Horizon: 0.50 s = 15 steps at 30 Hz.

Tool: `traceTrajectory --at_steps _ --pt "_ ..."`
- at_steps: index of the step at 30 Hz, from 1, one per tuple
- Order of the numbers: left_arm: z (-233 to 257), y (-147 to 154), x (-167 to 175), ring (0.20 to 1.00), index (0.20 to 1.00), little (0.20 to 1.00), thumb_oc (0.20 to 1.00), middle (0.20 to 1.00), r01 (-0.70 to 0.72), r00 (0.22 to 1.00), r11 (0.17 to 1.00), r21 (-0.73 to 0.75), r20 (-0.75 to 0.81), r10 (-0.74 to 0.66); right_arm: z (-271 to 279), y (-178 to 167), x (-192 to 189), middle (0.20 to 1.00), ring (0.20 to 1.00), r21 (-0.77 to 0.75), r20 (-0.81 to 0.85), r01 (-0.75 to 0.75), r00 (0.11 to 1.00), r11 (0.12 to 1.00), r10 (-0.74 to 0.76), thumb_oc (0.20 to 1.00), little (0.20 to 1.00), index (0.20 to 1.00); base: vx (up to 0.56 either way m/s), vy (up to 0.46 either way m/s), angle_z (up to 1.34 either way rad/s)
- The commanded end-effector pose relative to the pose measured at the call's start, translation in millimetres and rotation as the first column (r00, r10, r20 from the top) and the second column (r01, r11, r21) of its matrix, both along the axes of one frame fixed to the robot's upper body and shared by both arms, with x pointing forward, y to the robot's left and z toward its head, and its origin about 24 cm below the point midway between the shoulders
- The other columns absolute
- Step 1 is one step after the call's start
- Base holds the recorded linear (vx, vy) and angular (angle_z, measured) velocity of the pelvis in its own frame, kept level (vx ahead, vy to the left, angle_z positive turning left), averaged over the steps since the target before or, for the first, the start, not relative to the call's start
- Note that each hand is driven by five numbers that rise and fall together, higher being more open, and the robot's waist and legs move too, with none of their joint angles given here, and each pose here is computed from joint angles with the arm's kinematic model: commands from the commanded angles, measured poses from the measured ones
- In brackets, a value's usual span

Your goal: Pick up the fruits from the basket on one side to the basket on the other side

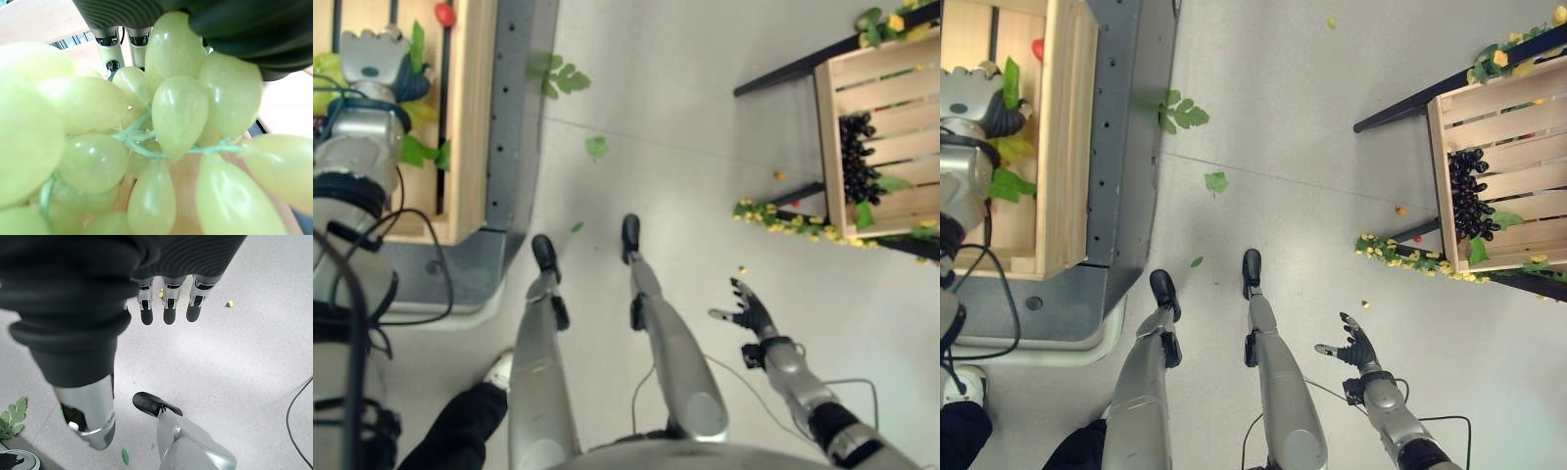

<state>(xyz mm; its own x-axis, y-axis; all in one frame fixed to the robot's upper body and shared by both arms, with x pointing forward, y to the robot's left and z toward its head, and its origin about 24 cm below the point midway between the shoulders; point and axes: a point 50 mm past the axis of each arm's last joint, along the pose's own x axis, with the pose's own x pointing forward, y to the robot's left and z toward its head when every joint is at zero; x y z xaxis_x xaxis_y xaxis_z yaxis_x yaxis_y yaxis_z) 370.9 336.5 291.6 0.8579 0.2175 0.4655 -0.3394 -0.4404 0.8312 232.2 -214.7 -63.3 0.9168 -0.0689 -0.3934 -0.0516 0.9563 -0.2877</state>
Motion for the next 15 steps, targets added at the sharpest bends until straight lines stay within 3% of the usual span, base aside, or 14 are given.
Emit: traceTrajectory --at_steps 1,11,15 --pt "-45.2 36.1 -14.0 0.200 0.200 0.200 0.200 0.200 -0.165 0.977 0.982 -0.090 -0.151 0.151 3.7 -28.4 -9.5 1.000 1.000 -0.035 0.007 0.059 0.998 0.998 -0.059 1.000 1.000 1.000 0.00 0.000 0.00" --pt "-55.2 9.2 0.4 0.200 0.200 0.200 0.200 0.200 -0.026 0.995 0.972 -0.235 -0.096 0.004 -0.1 -30.9 -13.2 1.000 1.000 -0.042 -0.009 0.081 0.997 0.996 -0.082 1.000 1.000 1.000 0.00 0.000 0.00" --pt "-43.4 -3.6 5.2 0.200 0.200 0.200 0.200 0.200 0.075 0.997 0.941 -0.331 0.001 -0.079 -2.7 -33.4 -16.2 1.000 1.000 -0.041 -0.022 0.099 0.995 0.994 -0.100 1.000 1.000 1.000 0.00 0.000 0.00"
